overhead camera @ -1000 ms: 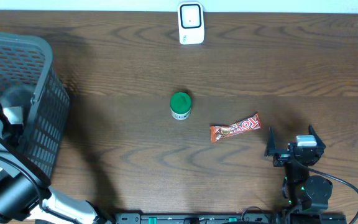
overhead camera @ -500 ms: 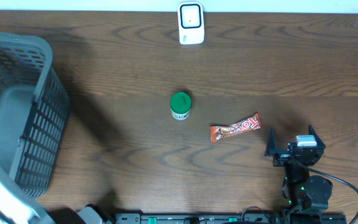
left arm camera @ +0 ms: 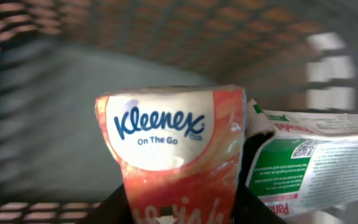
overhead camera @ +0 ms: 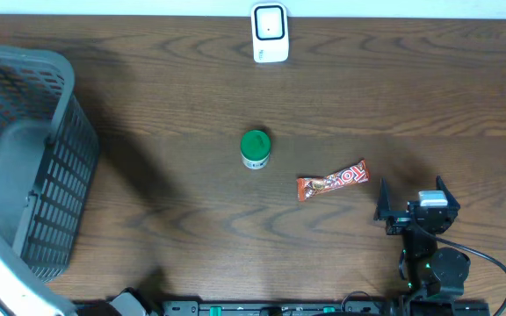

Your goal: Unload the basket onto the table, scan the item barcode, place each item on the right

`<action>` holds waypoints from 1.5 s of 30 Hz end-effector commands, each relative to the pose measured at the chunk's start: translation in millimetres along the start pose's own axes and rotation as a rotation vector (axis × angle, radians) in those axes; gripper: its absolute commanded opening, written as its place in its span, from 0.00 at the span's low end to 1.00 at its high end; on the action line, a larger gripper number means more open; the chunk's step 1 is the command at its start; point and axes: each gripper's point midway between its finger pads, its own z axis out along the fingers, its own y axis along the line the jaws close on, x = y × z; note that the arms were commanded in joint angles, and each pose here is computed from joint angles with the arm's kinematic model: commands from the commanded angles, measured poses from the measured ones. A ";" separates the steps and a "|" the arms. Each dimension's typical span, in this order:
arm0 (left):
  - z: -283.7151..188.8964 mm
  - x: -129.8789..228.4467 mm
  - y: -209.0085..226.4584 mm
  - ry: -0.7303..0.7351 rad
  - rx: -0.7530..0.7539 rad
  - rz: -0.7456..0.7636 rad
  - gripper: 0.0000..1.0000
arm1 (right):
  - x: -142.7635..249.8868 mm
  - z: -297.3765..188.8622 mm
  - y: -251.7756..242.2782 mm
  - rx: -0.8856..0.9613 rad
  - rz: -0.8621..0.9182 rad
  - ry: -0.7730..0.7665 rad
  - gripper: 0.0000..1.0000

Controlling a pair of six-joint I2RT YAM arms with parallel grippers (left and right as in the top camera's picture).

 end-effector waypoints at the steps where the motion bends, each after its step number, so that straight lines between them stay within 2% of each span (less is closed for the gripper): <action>1: 35.6 3.0 31.5 0.009 -0.203 0.018 0.39 | 0.9 0.1 2.0 -0.007 -0.011 0.003 0.99; 11: 155.3 68.6 104.6 0.299 -0.591 0.087 0.39 | 0.9 0.1 2.0 -0.007 -0.011 0.003 0.99; 18: 199.8 102.1 140.3 0.420 -0.731 0.111 0.40 | 0.9 0.1 2.0 -0.007 -0.011 0.003 0.99; 21: 203.7 105.6 144.4 0.432 -0.746 0.113 0.61 | 0.9 0.1 1.9 -0.007 -0.011 0.003 0.99; 25: 201.6 104.5 143.1 0.429 -0.742 0.112 0.73 | 0.9 0.1 2.0 -0.007 -0.011 0.003 0.99; 39: 191.2 108.8 149.7 0.474 -0.775 0.148 0.77 | 0.9 0.1 2.0 -0.007 -0.011 0.003 0.99; 45: 195.0 121.6 130.2 0.605 -0.608 0.279 0.78 | 0.9 0.1 1.9 -0.007 -0.011 0.003 0.99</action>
